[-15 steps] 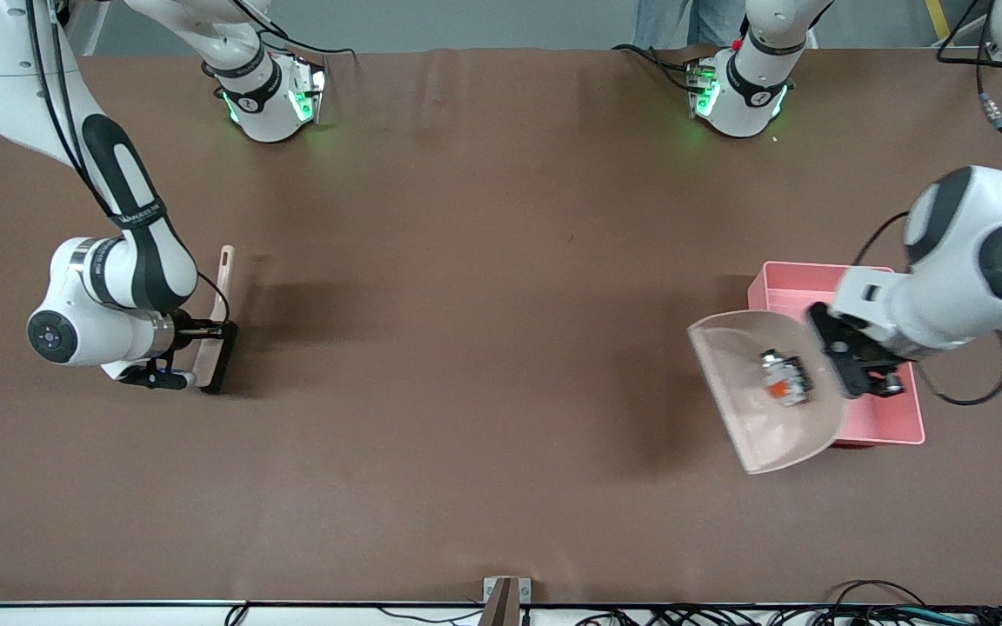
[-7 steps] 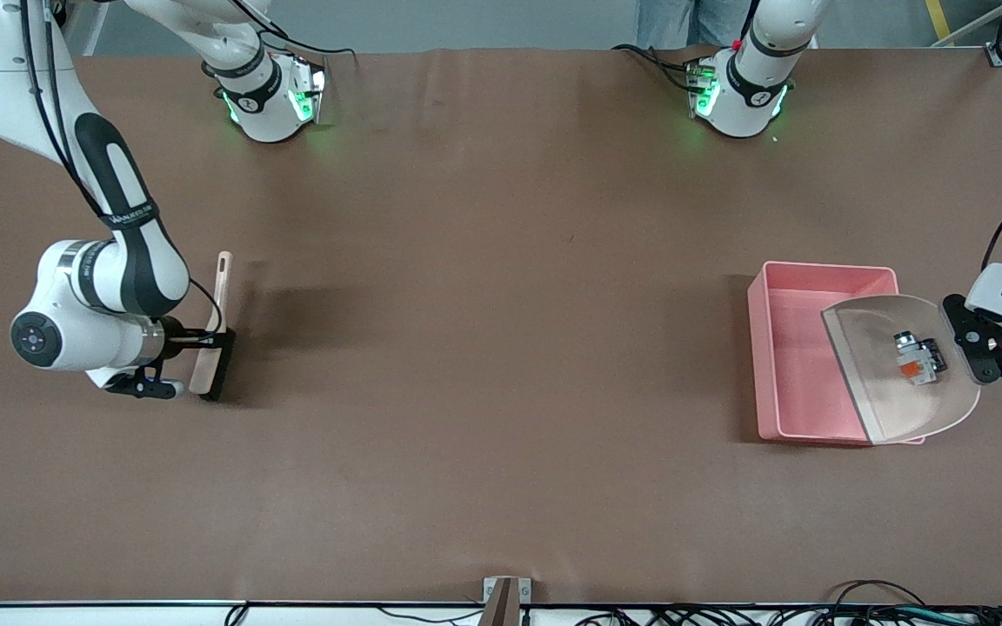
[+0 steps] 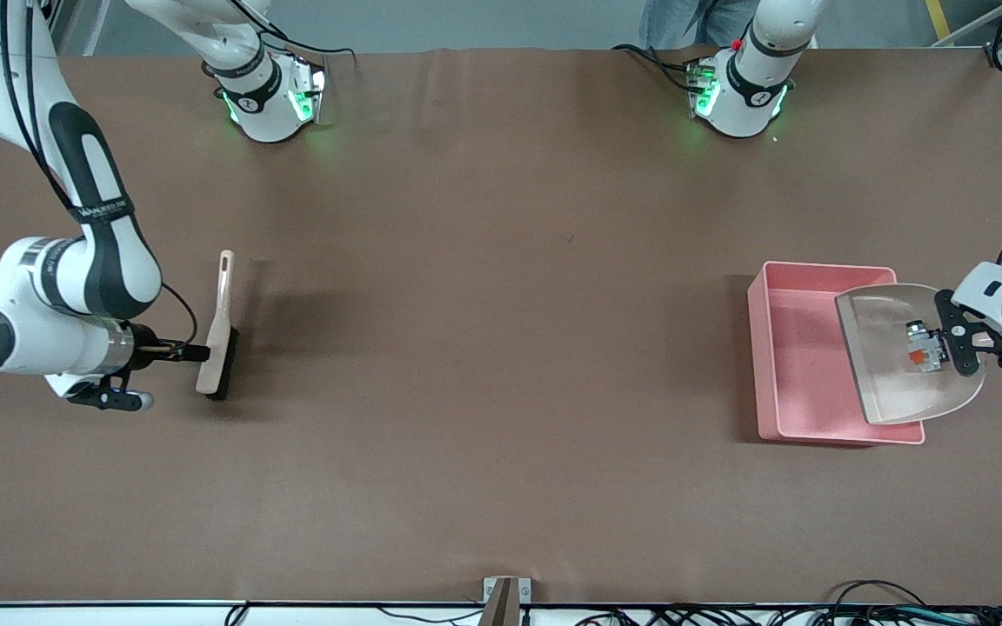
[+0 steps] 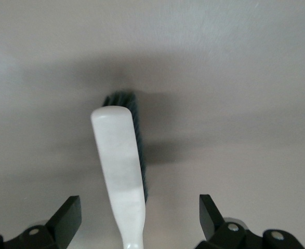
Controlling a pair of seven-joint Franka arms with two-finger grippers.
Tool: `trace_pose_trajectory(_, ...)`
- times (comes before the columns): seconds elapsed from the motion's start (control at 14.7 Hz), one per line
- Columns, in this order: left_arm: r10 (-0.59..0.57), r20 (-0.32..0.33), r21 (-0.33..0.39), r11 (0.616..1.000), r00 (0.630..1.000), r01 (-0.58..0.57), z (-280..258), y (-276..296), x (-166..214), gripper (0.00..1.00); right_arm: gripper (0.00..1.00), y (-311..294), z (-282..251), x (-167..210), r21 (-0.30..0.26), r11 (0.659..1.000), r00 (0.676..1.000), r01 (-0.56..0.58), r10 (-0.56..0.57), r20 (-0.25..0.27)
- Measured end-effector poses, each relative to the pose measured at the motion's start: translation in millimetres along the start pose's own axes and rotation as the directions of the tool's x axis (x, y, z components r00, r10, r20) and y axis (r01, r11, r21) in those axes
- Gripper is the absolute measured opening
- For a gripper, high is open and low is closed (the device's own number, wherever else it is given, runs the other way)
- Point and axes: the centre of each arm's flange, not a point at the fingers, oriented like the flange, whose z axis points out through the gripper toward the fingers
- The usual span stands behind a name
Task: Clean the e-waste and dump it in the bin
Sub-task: 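Tilt the dustpan with the left gripper to dump items into the bin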
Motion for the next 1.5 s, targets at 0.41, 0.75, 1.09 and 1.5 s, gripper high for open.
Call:
trace_pose_trajectory(0.41,0.011,0.148,0.007,1.0,0.989,-0.012,3,2,3,0.34,1.0,-17,-130,-43,-0.004,0.999,0.993,0.048,-0.048,-0.106)
trace_pose_trajectory(0.75,0.027,0.294,0.021,0.999,0.956,-0.035,-16,-1,38,0.34,1.0,-38,-240,-119,-0.022,0.996,0.977,0.086,-0.089,-0.193)
trace_pose_trajectory(1.09,0.033,0.356,0.043,0.998,0.934,-0.051,-18,-4,43,0.34,1.0,-40,-280,-151,-0.034,0.992,0.968,0.119,-0.124,-0.218)
trace_pose_trajectory(1.5,0.028,0.346,0.082,0.995,0.938,-0.059,-38,-7,49,0.34,1.0,-43,-317,-168,-0.04,0.991,0.971,0.127,-0.132,-0.199)
